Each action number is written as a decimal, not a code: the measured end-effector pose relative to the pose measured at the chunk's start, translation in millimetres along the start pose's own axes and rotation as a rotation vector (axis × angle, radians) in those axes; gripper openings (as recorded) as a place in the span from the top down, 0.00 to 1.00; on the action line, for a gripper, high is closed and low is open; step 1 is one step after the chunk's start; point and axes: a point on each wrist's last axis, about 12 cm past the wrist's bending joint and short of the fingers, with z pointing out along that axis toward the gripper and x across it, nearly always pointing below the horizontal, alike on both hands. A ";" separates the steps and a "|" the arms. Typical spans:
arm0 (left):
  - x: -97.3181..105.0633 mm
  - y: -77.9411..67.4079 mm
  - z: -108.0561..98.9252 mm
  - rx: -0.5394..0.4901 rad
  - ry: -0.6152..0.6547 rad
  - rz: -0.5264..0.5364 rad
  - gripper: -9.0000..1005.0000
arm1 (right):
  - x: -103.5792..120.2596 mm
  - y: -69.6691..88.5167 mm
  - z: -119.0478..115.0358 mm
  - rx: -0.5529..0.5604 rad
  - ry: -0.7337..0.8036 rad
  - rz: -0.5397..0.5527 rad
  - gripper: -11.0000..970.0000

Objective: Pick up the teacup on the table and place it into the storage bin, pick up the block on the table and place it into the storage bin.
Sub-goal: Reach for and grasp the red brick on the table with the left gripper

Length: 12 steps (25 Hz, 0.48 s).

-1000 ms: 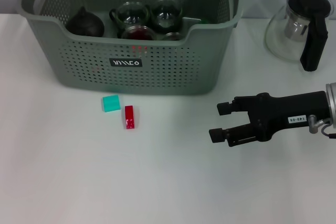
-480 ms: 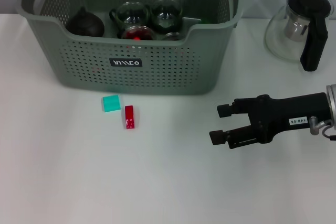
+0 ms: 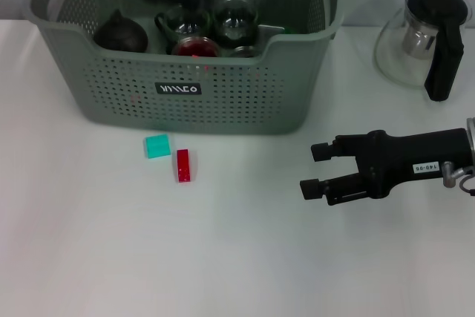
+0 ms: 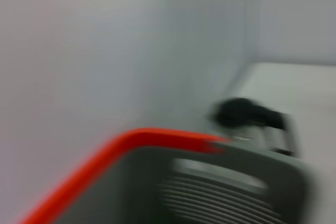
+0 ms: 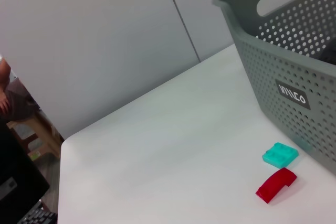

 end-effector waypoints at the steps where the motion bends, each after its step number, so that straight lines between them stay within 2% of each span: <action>1: 2.8 -9.8 -3.8 0.033 0.008 0.039 0.18 | 0.1 -0.1 -0.2 0.001 -0.001 0.000 0.02; 3: 9.3 -30.7 -11.9 0.084 0.025 0.119 0.15 | 0.9 -0.1 -0.5 0.003 -0.002 0.002 0.02; 7: 23.8 -60.5 -17.3 0.145 0.065 0.197 0.11 | 2.1 -0.4 -0.8 0.006 -0.004 0.007 0.02; 10: 31.7 -76.4 -13.7 0.194 0.115 0.235 0.11 | 2.6 -0.8 -0.8 0.008 -0.007 0.011 0.02; 12: 35.3 -82.0 -9.1 0.210 0.150 0.249 0.11 | 2.6 -1.0 -1.0 0.010 -0.010 0.012 0.02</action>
